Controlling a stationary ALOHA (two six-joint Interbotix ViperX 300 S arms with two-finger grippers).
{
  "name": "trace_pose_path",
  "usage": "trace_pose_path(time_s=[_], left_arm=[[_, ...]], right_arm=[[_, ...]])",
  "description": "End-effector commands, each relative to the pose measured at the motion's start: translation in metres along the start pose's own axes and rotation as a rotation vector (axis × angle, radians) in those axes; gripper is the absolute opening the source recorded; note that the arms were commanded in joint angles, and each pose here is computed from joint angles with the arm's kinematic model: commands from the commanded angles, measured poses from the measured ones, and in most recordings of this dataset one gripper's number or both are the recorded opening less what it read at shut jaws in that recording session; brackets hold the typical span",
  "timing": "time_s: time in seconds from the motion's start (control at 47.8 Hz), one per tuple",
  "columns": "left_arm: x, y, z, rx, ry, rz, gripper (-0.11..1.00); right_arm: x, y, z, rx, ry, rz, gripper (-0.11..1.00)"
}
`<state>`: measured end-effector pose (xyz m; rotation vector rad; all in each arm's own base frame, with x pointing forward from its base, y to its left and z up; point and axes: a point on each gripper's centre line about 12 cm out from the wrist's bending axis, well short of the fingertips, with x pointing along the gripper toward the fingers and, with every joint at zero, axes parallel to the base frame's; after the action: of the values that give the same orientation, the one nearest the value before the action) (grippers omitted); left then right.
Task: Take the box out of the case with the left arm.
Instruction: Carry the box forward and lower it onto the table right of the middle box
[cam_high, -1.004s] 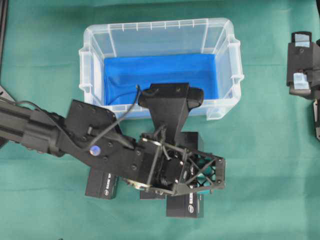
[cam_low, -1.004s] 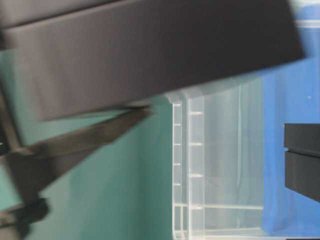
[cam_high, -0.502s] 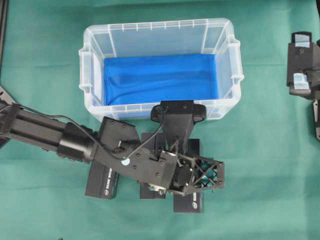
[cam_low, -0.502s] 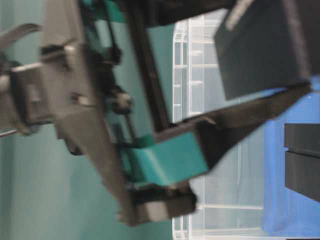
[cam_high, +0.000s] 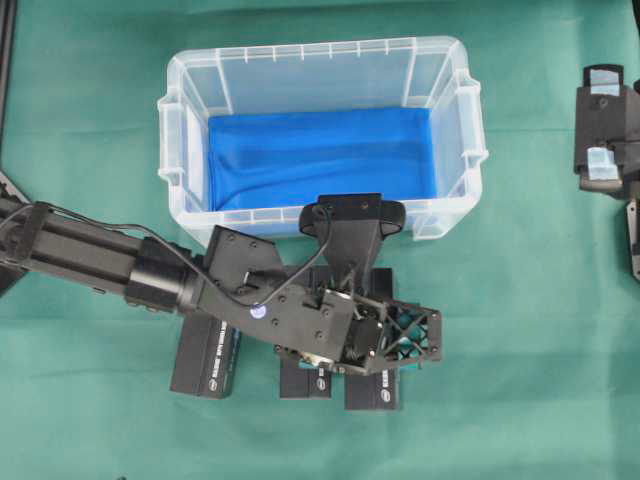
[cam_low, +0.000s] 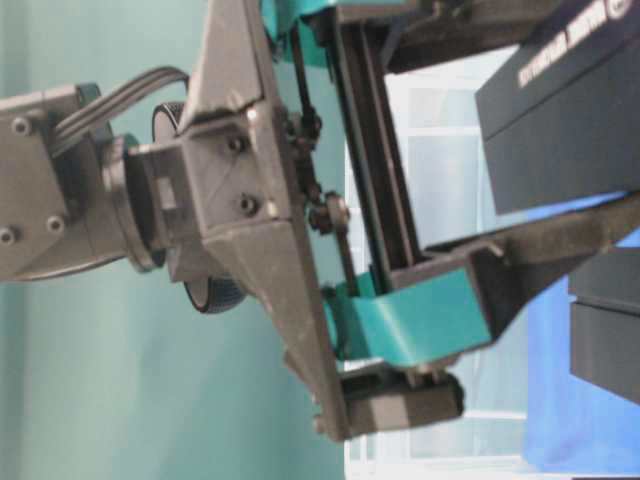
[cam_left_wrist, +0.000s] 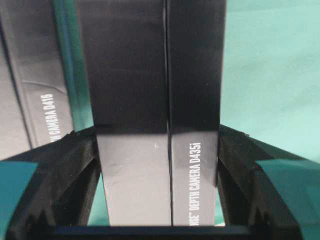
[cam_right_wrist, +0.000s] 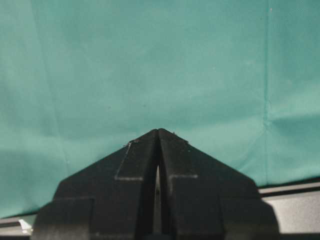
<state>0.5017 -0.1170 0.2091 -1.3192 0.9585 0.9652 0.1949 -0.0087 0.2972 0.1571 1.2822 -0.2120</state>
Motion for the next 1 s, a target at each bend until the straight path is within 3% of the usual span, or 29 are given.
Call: trace_pose_path(time_s=[0.0,0.502,0.67,0.983], left_arm=[[-0.0139,-0.0075,0.0017,-0.004,0.007,-0.05,0.6],[-0.0046,-0.0125,-0.0018,0.023,0.026,-0.115,0.6],[-0.0049,-0.012,-0.0052,0.056,0.028,-0.117,0.95],[-0.0053,-0.0115,-0.0053,0.056,0.03,-0.115,0.94]], right_arm=[[-0.0034,0.0001,0.0018,-0.001,-0.016,0.001,-0.01],[-0.0039,0.0,0.0021,-0.002,-0.017,0.0,-0.01],[-0.0039,0.0,0.0019,0.003,-0.016,0.0,-0.01],[-0.0039,0.0,0.0021,0.005,-0.017,0.0,-0.01]])
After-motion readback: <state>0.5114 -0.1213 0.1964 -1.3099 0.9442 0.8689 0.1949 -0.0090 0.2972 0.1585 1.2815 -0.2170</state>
